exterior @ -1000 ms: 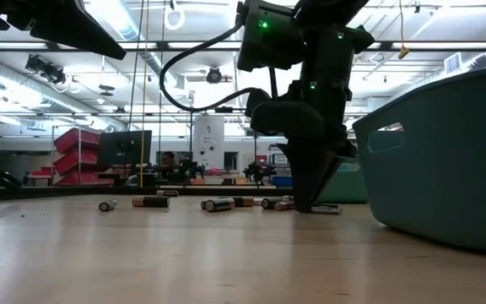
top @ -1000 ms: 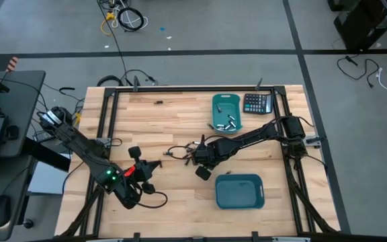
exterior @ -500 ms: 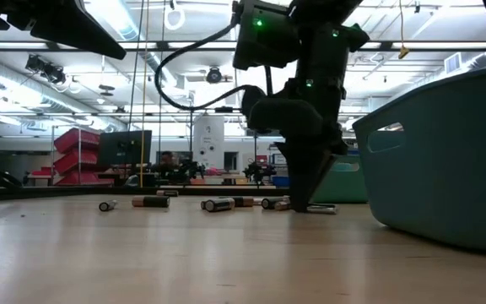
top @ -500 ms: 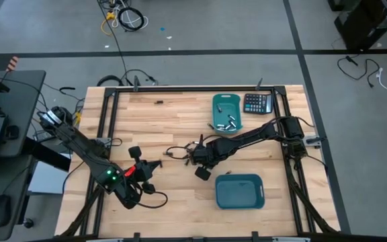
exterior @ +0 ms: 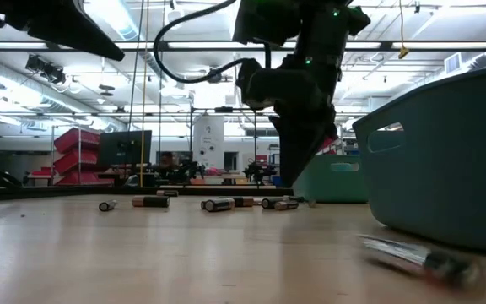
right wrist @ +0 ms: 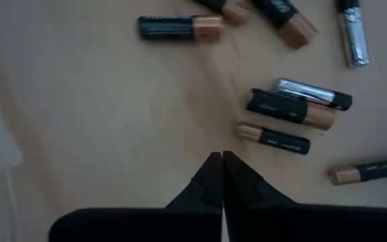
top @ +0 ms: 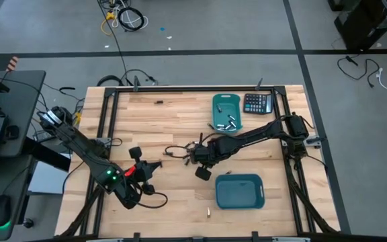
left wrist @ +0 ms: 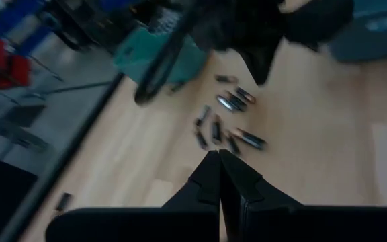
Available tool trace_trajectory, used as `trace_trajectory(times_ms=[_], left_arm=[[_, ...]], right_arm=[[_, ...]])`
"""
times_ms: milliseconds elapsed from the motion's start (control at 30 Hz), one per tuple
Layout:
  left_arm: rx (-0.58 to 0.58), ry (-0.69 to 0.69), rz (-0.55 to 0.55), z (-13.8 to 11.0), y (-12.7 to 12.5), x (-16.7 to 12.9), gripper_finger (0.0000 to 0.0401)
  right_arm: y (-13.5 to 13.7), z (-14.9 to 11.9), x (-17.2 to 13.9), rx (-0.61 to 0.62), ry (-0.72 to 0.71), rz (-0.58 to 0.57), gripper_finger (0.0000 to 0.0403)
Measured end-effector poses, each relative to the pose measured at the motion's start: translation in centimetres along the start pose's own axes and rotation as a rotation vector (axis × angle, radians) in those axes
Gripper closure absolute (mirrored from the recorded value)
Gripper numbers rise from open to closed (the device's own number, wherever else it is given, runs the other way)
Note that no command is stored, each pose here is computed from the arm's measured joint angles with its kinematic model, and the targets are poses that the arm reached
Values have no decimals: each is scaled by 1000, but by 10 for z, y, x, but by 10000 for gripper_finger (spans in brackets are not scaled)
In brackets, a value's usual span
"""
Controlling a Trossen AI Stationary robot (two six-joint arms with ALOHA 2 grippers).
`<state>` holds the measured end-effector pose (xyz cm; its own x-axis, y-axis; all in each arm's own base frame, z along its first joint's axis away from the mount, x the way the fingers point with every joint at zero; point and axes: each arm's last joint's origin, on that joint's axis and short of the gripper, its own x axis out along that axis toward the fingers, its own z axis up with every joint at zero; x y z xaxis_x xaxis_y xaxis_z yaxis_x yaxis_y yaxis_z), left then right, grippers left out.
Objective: Sort batteries
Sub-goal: Put the silver battery into the green bin
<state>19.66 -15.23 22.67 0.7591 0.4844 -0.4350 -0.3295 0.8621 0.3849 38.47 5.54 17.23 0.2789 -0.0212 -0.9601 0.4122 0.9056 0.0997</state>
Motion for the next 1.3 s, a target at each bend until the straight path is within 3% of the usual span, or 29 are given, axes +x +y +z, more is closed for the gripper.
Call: trace_trajectory(times_ms=[200,400,500,733,1033,1300], left_arm=[[-11,74,-110,-4,-9,2,401],[-9,71,-127,-6,-20,6,401],[-23,44,-139,-3,-26,8,401],[2,-72,-301,10,-52,8,401],[-42,-156,-404,9,-85,13,401],[-104,-218,-460,-1,-115,28,401]], right_arm=[[26,-14,-21,-203,-26,114,402],[77,-44,-51,-531,-122,322,402],[101,-62,-56,-609,-163,389,403],[123,-88,-62,-610,-157,422,403],[144,-119,-68,-608,-196,389,403],[164,-135,-71,-582,-275,448,403]])
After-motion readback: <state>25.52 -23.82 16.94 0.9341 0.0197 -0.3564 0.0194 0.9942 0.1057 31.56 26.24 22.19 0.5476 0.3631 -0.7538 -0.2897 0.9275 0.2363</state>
